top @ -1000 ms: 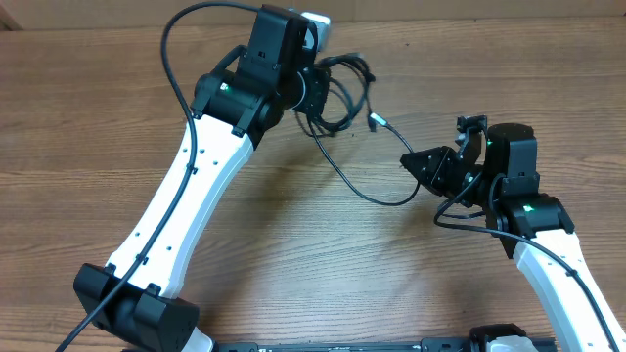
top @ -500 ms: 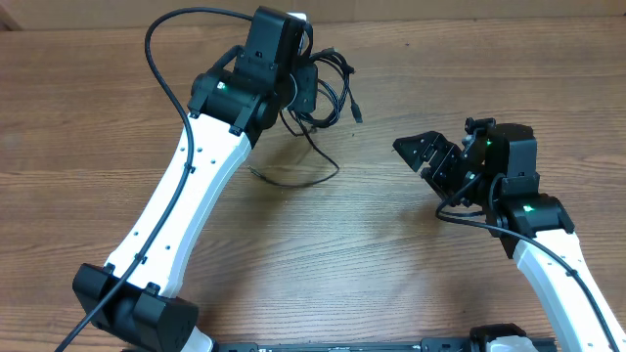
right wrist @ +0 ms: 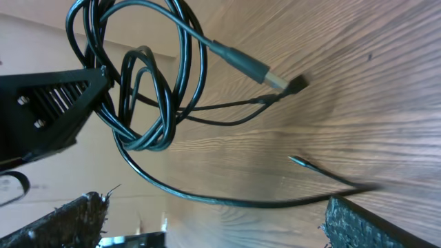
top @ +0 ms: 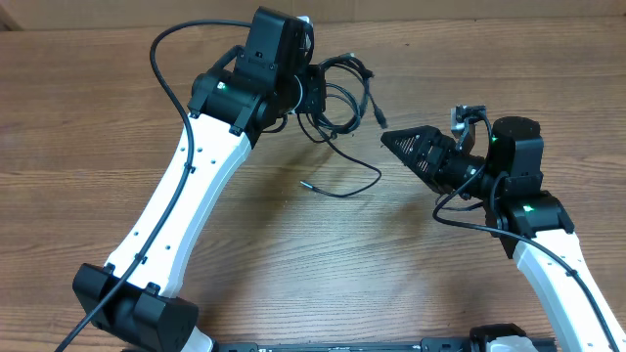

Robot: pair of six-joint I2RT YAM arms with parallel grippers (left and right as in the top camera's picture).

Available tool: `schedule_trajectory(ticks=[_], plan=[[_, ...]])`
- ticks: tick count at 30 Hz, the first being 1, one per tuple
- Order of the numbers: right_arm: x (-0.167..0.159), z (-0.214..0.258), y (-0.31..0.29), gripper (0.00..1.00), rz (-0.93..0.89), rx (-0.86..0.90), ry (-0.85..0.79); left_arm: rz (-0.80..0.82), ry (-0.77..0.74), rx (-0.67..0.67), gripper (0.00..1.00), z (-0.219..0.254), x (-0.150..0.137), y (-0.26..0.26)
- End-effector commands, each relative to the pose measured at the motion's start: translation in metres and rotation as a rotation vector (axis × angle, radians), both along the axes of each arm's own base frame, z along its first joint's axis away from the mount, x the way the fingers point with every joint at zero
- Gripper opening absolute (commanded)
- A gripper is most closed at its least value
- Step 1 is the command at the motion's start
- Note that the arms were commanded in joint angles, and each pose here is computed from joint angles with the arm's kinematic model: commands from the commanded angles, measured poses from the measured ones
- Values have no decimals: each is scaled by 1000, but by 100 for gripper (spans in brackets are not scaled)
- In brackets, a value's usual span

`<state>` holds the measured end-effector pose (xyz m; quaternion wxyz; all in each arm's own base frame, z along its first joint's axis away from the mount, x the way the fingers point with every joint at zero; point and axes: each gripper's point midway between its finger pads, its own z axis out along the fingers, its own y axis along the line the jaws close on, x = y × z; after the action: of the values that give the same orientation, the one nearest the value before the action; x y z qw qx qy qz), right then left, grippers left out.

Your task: Untangle cables

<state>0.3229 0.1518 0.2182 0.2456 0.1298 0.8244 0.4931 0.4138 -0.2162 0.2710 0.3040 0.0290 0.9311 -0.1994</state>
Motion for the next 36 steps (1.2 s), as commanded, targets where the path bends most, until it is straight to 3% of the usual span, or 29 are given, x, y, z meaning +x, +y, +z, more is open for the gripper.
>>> schedule_trajectory(ticks=[1,6,10,14,20,22,24,27,29,30,32,36], plan=[[-3,12,3,100,-8,72,40,-46,46,-145,4,12,-9,-23],[-5,24,10,94,28,130,35,-116,80,-204,4,15,-22,-42],[-6,24,10,83,12,157,75,-151,98,-217,4,15,-35,-61],[-7,27,12,64,27,166,66,-183,97,-208,4,15,-44,-74],[-6,28,13,12,29,167,62,-189,112,-197,4,12,-49,-76],[-6,28,12,4,29,167,62,-192,120,-189,4,10,-51,-75],[-6,28,12,4,29,167,62,-228,102,-148,4,7,-53,-72],[-7,27,13,4,30,166,62,-181,62,-14,22,-4,-44,-51],[-7,27,12,4,32,162,55,-126,46,71,54,-10,-38,-35],[-7,27,12,4,35,157,47,-90,34,139,75,-14,-35,-22],[-6,27,12,4,36,149,38,-30,31,227,91,-19,-31,-2],[-6,27,12,4,38,148,36,-22,31,284,94,-21,-28,14]])
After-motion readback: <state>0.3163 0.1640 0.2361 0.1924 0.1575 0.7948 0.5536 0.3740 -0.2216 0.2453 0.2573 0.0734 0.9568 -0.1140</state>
